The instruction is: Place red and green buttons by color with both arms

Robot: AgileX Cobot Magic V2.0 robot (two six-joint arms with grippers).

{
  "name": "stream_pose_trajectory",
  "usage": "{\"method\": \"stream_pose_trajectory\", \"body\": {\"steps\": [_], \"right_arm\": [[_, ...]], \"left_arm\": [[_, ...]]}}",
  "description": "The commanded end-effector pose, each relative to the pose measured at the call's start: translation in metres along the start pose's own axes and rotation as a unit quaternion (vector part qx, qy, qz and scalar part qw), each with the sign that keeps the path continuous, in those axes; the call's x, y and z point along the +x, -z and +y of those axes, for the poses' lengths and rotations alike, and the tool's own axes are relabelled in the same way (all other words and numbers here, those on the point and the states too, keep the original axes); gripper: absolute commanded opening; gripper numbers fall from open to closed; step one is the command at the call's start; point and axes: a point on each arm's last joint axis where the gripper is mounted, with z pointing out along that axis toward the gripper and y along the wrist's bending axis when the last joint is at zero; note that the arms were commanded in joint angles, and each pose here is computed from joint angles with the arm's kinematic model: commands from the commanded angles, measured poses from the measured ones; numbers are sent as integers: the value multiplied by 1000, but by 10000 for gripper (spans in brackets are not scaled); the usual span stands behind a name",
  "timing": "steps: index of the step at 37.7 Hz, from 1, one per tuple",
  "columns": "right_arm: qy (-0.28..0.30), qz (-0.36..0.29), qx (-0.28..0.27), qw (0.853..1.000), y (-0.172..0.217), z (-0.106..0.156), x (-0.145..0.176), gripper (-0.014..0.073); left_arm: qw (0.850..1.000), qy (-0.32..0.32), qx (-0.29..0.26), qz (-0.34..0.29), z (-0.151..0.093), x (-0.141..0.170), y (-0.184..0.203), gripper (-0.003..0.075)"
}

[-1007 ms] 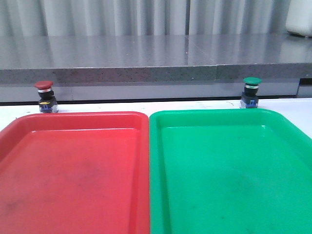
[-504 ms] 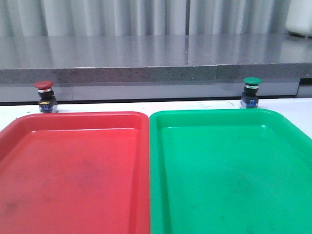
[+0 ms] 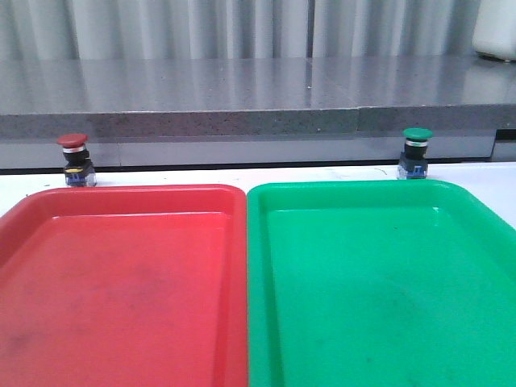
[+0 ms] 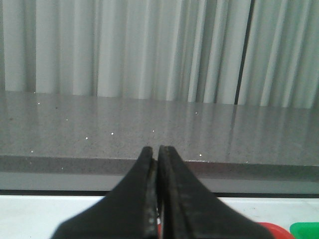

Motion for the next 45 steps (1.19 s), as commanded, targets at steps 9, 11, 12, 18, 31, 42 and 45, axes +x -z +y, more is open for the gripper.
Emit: {"method": "stream_pose_trajectory", "body": {"steps": [9,11,12,18,31,42,45], "right_arm": [[31,69,16,997,-31,0,-70,-70],[34,101,18,994,-39,0,-68,-70],[34,112,18,993,-43,0,-66,-70],[34,195,21,980,-61,-2,-48,-70],[34,254,21,966,-85,-2,-32,15],[34,257,21,966,-86,-2,-31,526],[34,257,21,966,-86,-2,-31,526]], "left_arm": [[998,3,7,55,-9,-85,-23,-20],[997,4,6,76,-9,-84,-32,-20],[996,4,5,86,-9,-83,-36,-20],[987,6,1,160,-7,-65,-58,-20],[976,8,-5,215,-5,-48,-83,-16],[972,4,-9,233,-3,-39,-110,562],[966,5,-12,257,-2,-35,-128,551]]}}
